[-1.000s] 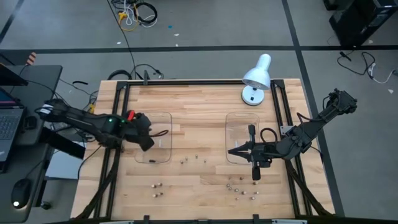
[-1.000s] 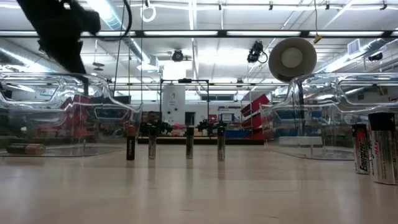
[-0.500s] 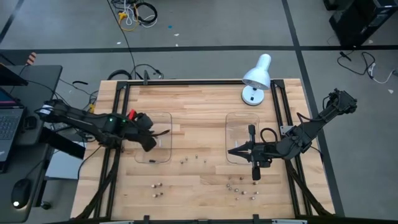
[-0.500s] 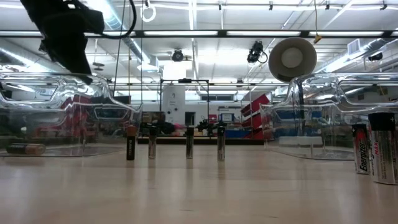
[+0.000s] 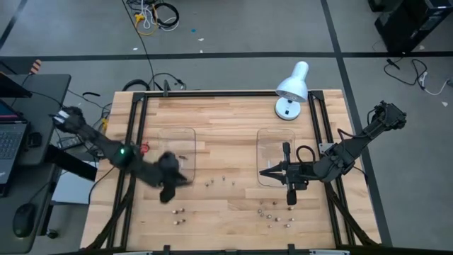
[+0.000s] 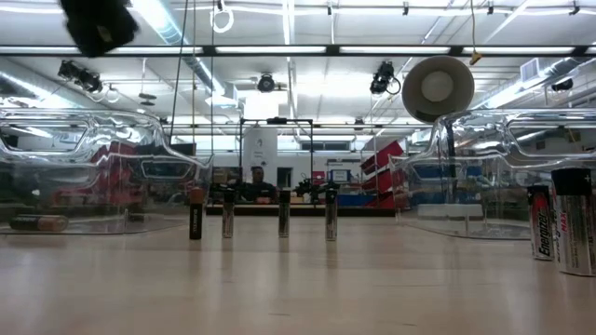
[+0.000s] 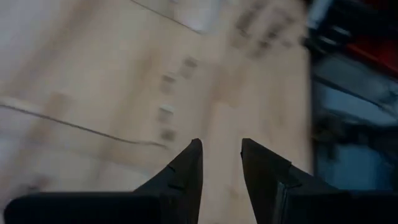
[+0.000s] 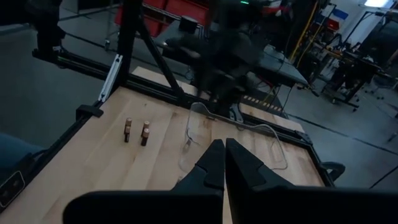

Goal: Sort batteries
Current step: Put the black battery into the left transparent bin

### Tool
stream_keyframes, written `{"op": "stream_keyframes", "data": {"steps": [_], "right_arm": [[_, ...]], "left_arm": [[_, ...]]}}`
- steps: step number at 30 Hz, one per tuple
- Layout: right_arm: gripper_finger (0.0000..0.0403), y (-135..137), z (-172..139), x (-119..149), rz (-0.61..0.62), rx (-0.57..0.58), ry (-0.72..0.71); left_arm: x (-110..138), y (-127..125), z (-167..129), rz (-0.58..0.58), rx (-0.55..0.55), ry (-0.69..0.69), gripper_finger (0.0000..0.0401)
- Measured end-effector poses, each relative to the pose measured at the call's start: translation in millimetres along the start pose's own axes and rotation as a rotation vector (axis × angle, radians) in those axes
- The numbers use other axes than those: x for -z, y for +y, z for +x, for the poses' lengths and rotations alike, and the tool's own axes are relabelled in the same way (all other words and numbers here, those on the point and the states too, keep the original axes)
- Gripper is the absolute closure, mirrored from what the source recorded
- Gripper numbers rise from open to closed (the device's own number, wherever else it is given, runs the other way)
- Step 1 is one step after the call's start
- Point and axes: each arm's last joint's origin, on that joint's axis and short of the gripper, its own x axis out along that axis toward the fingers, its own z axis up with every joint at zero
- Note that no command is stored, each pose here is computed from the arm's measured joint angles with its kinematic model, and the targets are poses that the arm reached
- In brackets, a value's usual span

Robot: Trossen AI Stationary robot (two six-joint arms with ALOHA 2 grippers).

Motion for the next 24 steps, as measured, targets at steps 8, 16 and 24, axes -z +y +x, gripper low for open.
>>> {"op": "stream_keyframes", "data": {"steps": [8,16,24], "right_arm": [[0.0400,2.3,2.4,8.8,0.039,-0.001,0.023],[0.0400,1.2,2.4,2.8,0.081,0.006,-0.032],[0.0400,1.0,2.4,1.2,0.077,0.008,-0.047]], "left_arm": [[63.9,-46.1,30.6,0.073,0.021,0.199,0.0298],[112.3,-67.2,47.9,0.097,0.000,0.287,0.0306],[115.4,-68.1,42.0,0.139,-0.075,0.223,0.0306]]}}
